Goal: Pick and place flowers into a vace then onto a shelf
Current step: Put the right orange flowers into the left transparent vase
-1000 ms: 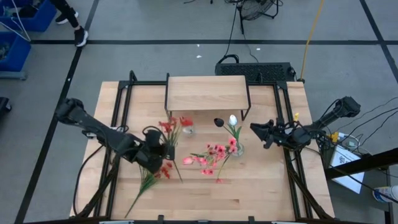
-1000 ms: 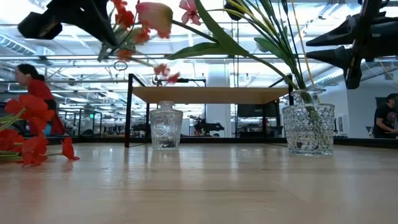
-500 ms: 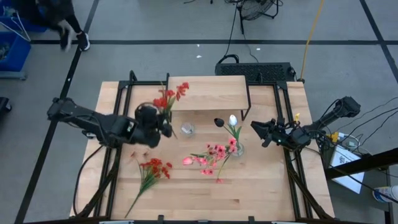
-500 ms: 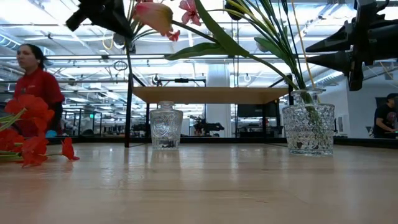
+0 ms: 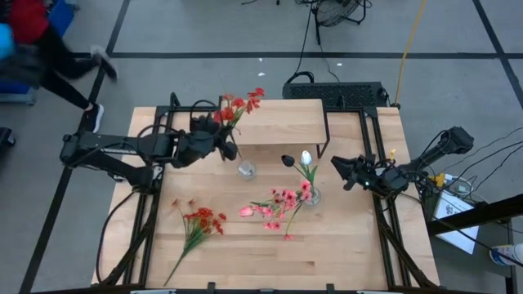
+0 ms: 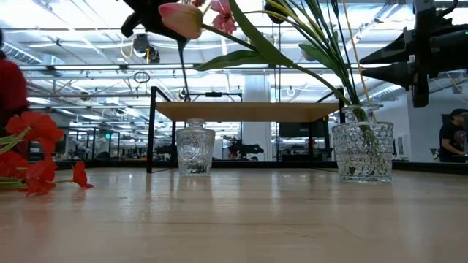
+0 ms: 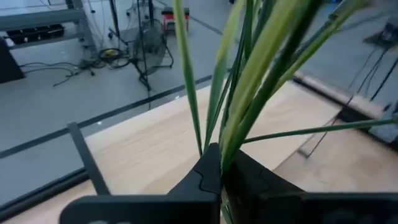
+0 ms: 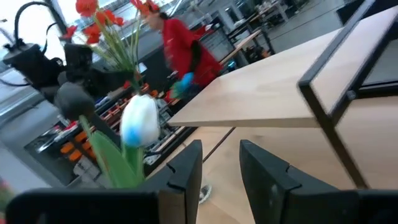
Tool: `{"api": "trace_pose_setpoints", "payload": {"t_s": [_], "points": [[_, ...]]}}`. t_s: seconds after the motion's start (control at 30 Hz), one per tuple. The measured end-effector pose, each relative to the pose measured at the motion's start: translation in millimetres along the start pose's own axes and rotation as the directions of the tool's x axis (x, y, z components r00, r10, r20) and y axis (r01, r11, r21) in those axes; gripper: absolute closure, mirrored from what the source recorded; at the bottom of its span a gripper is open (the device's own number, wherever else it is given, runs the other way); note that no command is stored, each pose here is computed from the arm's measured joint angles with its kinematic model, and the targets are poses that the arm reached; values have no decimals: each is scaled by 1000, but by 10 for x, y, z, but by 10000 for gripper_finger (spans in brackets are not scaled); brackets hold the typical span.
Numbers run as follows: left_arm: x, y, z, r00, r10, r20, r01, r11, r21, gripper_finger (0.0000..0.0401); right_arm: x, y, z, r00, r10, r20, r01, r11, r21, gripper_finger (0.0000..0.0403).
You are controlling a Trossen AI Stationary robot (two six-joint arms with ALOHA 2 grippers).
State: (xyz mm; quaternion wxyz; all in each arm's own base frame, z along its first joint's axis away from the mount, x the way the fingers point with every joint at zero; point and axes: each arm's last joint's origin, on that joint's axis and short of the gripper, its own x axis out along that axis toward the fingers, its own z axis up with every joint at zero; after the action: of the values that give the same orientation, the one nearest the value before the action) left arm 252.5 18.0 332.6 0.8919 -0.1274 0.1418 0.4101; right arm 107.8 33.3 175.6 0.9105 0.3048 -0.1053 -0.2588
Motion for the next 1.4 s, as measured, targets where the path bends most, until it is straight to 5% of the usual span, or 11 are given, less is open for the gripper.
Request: {"api": "trace_pose_setpoints", "payload": {"t_s": [0.37,1.4], "points": [[140,-102,-53,983,-160,-87,164,986,37,395,-1,-46,-48,999,-47,-11,48,998,40,303],[449,-255,-358,976,-91,-198,124,980,159,377,-3,-62,-66,998,-58,-18,59,995,82,303]]}}
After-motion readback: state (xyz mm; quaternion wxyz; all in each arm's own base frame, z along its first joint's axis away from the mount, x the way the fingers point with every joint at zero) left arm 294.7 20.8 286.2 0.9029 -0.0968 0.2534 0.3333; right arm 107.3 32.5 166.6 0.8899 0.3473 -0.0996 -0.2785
